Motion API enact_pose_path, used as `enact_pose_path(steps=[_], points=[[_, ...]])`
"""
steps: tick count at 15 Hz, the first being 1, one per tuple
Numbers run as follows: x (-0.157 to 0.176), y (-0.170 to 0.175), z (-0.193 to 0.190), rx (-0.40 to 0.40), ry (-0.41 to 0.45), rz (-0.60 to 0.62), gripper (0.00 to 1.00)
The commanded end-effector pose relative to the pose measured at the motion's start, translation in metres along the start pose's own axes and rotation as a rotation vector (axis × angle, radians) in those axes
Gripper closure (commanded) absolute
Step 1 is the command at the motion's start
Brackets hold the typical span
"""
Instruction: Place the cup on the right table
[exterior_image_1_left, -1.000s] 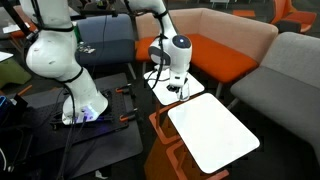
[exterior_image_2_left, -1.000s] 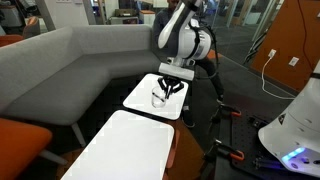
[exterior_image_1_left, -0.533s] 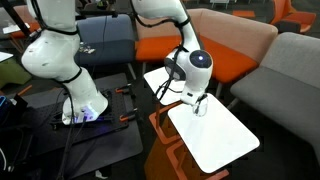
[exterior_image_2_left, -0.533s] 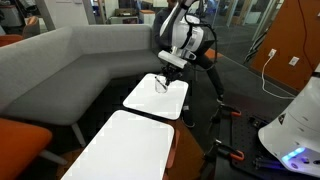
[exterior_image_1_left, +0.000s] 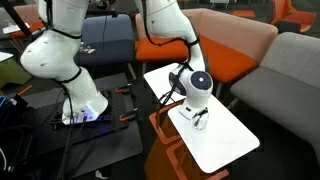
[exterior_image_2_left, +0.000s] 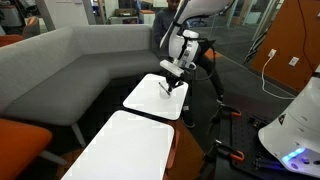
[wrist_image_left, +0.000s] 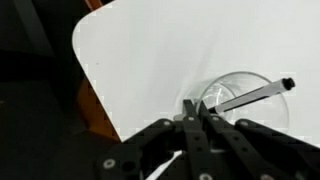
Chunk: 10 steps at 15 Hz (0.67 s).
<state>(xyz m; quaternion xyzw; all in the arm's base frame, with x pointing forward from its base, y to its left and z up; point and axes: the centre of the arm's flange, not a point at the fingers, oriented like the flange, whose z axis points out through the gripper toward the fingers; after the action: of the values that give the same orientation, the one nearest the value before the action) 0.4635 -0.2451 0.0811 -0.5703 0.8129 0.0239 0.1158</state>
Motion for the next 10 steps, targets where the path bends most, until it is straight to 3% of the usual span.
enact_pose_path(steps=[1, 5, 6, 7, 10], points=[[0.001, -0.005, 0.011, 0.037, 0.005, 0.052, 0.99], [0.007, -0.009, 0.011, 0.050, -0.012, 0.095, 0.99], [0.007, -0.009, 0.010, 0.048, 0.002, 0.104, 0.69], [0.005, -0.009, 0.009, 0.050, 0.009, 0.093, 0.68], [-0.004, 0.000, -0.004, 0.048, 0.108, 0.089, 0.48]])
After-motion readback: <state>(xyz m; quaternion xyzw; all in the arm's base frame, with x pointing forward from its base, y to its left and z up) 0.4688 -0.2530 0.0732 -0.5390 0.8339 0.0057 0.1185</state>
